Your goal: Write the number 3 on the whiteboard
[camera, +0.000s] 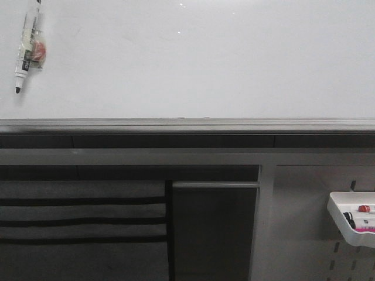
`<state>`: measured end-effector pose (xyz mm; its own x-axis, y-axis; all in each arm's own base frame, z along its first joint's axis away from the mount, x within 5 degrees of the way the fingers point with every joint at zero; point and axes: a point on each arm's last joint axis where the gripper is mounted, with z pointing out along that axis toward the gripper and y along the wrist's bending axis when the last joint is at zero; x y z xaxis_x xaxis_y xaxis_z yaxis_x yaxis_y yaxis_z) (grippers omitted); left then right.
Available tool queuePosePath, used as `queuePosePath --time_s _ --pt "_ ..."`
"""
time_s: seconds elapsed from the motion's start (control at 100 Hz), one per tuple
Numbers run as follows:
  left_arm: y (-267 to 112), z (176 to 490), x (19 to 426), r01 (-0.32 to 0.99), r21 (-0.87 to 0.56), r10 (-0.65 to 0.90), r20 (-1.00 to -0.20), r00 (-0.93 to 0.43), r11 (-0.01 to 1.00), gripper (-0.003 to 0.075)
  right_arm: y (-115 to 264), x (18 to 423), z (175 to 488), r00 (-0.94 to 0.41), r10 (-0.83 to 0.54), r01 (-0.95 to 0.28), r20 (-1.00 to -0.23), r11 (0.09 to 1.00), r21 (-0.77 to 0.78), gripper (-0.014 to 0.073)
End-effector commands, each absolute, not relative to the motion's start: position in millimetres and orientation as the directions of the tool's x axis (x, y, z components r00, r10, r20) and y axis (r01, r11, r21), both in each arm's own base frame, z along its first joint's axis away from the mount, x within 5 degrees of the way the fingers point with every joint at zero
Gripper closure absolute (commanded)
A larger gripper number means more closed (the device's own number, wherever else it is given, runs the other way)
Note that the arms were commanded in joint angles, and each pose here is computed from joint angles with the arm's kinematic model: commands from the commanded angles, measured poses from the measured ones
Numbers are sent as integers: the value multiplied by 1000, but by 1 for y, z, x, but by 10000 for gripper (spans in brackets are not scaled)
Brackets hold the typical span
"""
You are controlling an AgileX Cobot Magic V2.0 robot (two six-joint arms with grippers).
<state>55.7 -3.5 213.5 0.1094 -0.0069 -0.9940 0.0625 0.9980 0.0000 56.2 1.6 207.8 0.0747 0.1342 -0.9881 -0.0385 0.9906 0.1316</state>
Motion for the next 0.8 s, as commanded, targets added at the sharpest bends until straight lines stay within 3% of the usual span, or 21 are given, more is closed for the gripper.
queuePosePath --time_s 0.0,0.72,0.79 --pt "-3 221 52 64 -8 -22 -976 216 998 739 1 55 208 146 119 -40 -982 993 115 669" --pt "-3 221 52 64 -8 -22 -976 216 998 739 1 55 208 146 119 -40 -982 993 115 669" --pt "-3 221 52 64 -8 -22 -976 216 998 739 2 55 209 149 71 -37 -986 997 66 669"
